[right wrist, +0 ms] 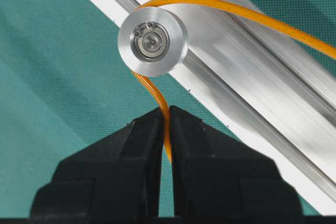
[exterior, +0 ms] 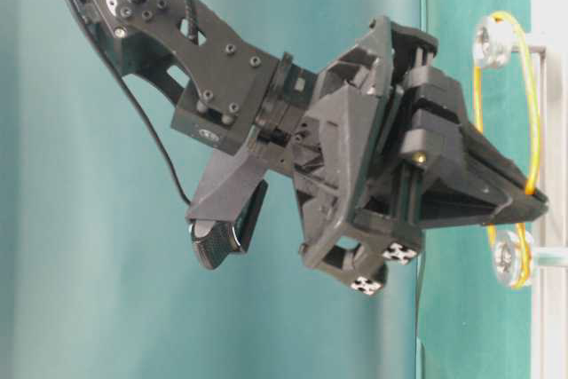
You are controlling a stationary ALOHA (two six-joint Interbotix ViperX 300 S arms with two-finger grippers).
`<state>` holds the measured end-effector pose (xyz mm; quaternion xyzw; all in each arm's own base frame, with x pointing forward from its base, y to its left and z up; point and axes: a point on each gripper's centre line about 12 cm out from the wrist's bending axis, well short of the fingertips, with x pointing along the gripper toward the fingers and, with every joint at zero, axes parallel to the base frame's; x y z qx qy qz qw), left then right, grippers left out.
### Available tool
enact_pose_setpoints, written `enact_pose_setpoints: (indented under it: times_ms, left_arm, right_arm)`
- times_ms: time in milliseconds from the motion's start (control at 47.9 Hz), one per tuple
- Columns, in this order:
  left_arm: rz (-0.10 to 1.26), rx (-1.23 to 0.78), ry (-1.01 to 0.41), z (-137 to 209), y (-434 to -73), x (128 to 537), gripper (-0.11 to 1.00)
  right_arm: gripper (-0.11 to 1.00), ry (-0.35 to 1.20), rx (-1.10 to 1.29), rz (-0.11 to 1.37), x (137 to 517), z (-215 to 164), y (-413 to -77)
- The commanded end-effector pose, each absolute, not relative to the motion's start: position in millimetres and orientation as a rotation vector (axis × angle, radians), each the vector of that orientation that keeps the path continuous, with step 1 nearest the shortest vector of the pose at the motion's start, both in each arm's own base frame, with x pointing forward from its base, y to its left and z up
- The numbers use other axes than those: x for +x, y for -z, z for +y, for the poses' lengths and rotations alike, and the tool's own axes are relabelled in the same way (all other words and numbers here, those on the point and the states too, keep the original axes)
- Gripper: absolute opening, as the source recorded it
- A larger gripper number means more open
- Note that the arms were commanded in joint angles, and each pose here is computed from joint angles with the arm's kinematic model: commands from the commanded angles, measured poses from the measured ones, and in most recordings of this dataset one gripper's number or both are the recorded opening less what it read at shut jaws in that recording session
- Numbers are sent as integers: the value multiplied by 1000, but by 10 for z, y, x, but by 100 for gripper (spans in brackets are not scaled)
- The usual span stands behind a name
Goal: Hook the rubber onto the shaft.
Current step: 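Stretch the band leftward and lower it around the left post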
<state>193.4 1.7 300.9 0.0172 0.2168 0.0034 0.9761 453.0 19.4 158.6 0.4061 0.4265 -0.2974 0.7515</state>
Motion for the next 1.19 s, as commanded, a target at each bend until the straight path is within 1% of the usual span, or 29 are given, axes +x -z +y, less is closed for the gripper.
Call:
enact_pose_setpoints:
  times_ms: [0, 230, 272, 313, 355, 522, 564, 606, 627, 752, 1024, 1170]
  left_arm:
    - [408, 37, -10, 21, -3135, 1963, 2]
    - [406, 37, -8, 18, -3138, 1960, 2]
    - [407, 37, -10, 21, -3138, 1960, 2]
    - [407, 37, -10, 21, -3138, 1960, 2]
    - [405, 37, -8, 18, -3140, 1960, 2]
    - [403, 37, -8, 18, -3141, 1961, 2]
    - [402, 36, -8, 18, -3143, 1962, 2]
    - [402, 37, -10, 21, -3143, 1962, 2]
    - [405, 36, -8, 18, -3138, 1964, 2]
    - [403, 37, -8, 18, -3141, 1961, 2]
    - [405, 37, -8, 18, -3138, 1964, 2]
    - [405, 37, -8, 18, -3140, 1960, 2]
  right_arm:
    - [7, 620, 903, 878, 4536, 172, -1824]
    - [7, 619, 901, 879, 4536, 171, -1824]
    - [10, 619, 901, 879, 4536, 171, -1824]
    - [18, 618, 901, 877, 4539, 172, -1829]
    - [29, 619, 901, 879, 4536, 171, -1824]
    - [80, 613, 883, 884, 4535, 169, -1827]
    - [89, 612, 878, 887, 4531, 169, -1822]
    - [95, 608, 875, 885, 4536, 170, -1828]
    - [96, 608, 873, 887, 4535, 169, -1827]
    - [92, 601, 868, 885, 4539, 171, -1829]
    - [93, 599, 865, 886, 4539, 171, -1829]
    - [93, 589, 861, 875, 4537, 169, -1905]
